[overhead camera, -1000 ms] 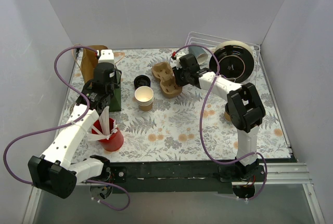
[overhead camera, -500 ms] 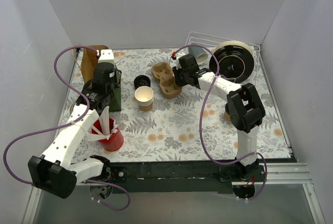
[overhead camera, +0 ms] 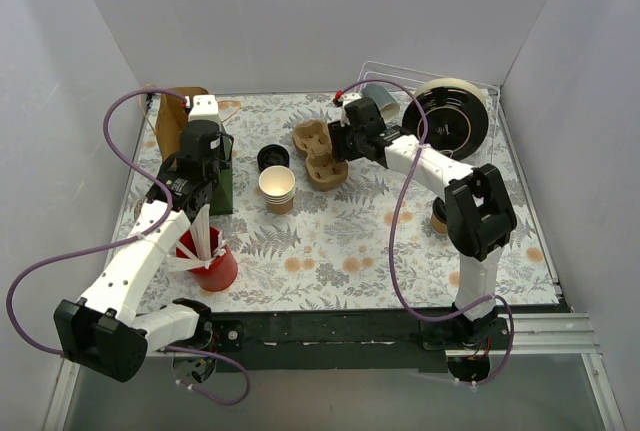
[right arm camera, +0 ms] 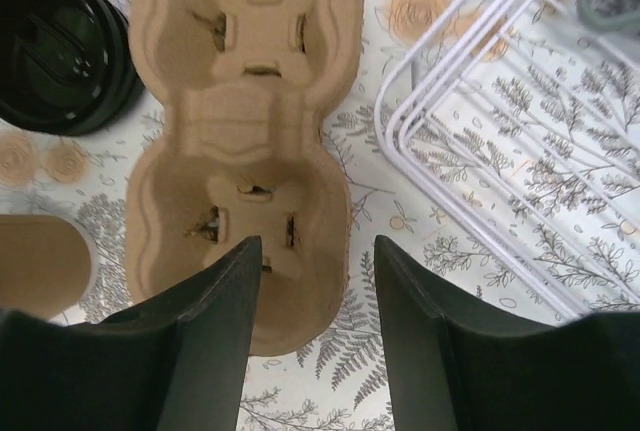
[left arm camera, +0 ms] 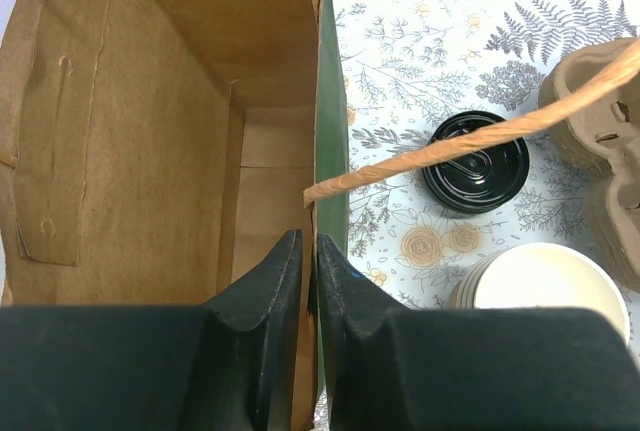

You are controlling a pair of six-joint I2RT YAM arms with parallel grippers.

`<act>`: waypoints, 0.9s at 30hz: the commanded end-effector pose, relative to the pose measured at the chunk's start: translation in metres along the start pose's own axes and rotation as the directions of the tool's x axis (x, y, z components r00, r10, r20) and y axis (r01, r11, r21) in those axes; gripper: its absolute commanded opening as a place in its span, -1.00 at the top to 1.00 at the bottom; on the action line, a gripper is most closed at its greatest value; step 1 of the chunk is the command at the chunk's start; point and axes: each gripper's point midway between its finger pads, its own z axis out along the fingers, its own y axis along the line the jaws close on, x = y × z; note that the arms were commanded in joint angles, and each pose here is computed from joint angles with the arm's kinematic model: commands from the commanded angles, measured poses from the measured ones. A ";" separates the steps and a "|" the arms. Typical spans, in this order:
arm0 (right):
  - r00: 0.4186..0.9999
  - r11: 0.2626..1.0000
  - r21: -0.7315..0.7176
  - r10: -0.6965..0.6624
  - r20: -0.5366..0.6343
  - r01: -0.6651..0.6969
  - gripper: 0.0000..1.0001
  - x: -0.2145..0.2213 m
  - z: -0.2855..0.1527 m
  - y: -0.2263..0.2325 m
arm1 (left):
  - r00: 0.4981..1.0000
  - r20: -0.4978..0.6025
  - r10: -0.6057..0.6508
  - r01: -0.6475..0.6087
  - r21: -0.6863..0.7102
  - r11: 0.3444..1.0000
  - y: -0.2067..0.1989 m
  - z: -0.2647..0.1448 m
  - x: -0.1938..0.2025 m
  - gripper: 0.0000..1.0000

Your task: Pack the takeout coffee

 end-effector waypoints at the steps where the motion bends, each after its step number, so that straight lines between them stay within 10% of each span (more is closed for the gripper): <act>1: 0.992 0.999 -0.047 -0.006 0.129 0.012 -0.13 -0.053 -0.028 0.027 | 0.999 0.023 -0.026 0.026 -0.017 1.000 0.003 0.000 0.000 0.76; 27: 0.952 0.950 -0.147 -0.251 0.173 0.277 0.31 -0.051 0.057 0.085 | 0.997 0.047 -0.055 0.054 0.016 0.998 -0.001 -0.003 0.002 0.71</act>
